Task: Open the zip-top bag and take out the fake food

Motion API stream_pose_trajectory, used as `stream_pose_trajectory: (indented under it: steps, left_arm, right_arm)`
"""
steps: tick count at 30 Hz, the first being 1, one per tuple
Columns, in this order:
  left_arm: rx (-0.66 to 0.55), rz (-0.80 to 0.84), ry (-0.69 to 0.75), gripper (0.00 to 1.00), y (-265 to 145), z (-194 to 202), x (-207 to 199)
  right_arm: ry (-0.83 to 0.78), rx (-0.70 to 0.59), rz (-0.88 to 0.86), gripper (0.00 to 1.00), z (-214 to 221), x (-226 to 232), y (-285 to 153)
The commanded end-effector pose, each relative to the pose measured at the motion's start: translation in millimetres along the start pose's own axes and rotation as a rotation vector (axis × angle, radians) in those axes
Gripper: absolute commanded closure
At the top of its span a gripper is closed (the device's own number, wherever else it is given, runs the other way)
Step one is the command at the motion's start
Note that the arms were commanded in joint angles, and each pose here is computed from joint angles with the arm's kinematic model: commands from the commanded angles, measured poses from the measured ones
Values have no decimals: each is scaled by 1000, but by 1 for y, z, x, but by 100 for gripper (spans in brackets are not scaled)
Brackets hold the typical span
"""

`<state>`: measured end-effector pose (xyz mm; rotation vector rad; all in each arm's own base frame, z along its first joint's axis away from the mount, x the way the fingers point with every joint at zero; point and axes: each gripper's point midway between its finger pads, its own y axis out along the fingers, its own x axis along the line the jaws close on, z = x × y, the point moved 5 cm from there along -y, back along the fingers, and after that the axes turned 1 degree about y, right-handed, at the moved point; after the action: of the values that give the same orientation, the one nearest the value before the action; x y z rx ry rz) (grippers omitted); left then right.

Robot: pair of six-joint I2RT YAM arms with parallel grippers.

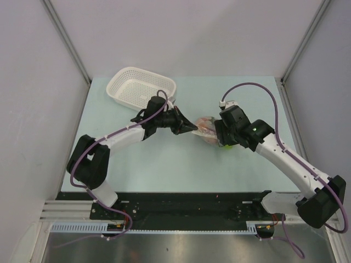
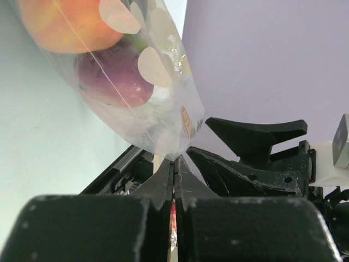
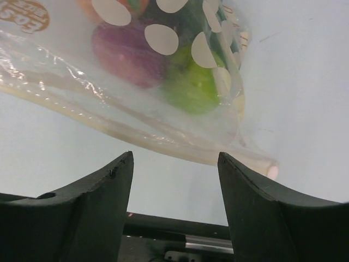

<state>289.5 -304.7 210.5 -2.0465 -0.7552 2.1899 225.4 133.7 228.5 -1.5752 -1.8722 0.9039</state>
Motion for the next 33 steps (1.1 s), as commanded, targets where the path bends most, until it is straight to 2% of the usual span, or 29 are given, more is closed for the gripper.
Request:
stream_pose_trajectory:
  steps: [1,8,15,24,33]
  left_arm:
    - [16,-28,77,100,-8,1,-8]
    - [5,-55,123,100,-15,3,-7]
    - [-6,-45,141,100,-16,0,-16]
    - [-2,-45,145,100,-13,-4,-20]
    - [16,-32,148,100,-12,-3,-22]
  right_arm:
    - [-82,-52,70,32,-12,-8,-5]
    - [-95,-61,82,32,-5,-9,-3]
    - [-214,-97,74,32,-7,0,-5]
    - [-221,-119,8,34,2,9,-5]
    - [-194,-139,122,35,2,2,12]
